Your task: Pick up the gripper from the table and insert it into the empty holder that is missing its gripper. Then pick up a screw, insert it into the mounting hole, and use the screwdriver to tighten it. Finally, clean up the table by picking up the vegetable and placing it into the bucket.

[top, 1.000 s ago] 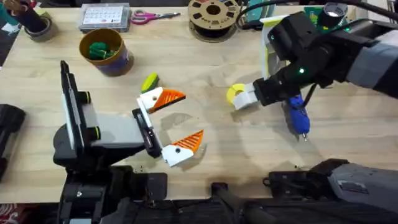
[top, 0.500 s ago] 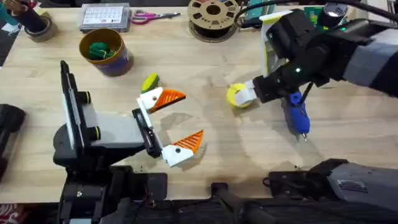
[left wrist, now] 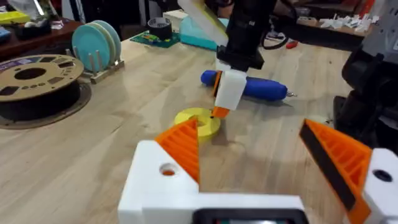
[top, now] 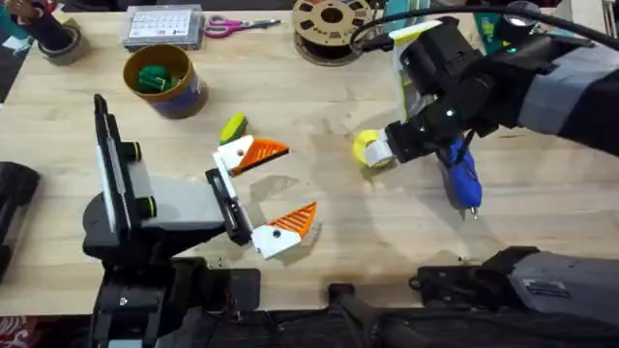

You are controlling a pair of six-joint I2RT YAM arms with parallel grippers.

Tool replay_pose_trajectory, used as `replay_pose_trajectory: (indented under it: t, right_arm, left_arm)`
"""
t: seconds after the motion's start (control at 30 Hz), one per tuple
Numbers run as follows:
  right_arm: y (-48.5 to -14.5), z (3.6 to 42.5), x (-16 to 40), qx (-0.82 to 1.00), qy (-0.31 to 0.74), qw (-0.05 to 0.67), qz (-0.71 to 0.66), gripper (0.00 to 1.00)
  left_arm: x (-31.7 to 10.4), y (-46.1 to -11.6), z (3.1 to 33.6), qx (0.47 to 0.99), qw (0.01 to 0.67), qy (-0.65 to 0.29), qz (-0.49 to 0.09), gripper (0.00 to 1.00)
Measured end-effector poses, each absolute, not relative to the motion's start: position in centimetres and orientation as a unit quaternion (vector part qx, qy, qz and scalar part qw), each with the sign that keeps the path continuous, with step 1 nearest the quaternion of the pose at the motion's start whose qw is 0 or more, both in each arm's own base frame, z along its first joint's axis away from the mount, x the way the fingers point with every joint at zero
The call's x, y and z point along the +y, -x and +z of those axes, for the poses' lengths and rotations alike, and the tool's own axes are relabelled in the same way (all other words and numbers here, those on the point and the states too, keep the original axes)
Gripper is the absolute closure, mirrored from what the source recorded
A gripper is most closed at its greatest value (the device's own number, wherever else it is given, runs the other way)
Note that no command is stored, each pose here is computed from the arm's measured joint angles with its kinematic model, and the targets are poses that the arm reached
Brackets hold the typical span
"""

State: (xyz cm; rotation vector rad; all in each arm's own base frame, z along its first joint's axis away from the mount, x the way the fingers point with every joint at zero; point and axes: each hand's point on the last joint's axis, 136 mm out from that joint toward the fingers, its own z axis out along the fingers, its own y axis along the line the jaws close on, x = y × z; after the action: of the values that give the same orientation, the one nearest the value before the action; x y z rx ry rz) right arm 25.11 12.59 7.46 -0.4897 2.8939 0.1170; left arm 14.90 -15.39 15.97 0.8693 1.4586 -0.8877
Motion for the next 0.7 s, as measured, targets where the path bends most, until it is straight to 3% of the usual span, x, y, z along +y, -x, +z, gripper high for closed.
replay_pose_trajectory:
  t: [0.7]
  right_arm:
    - [-25.8,6.49,13.41,0.978,0.178,0.106,0.031,0.528]
  left_arm:
    - [-15.39,-14.9,15.97,0.623,0.575,-0.371,-0.379,0.014]
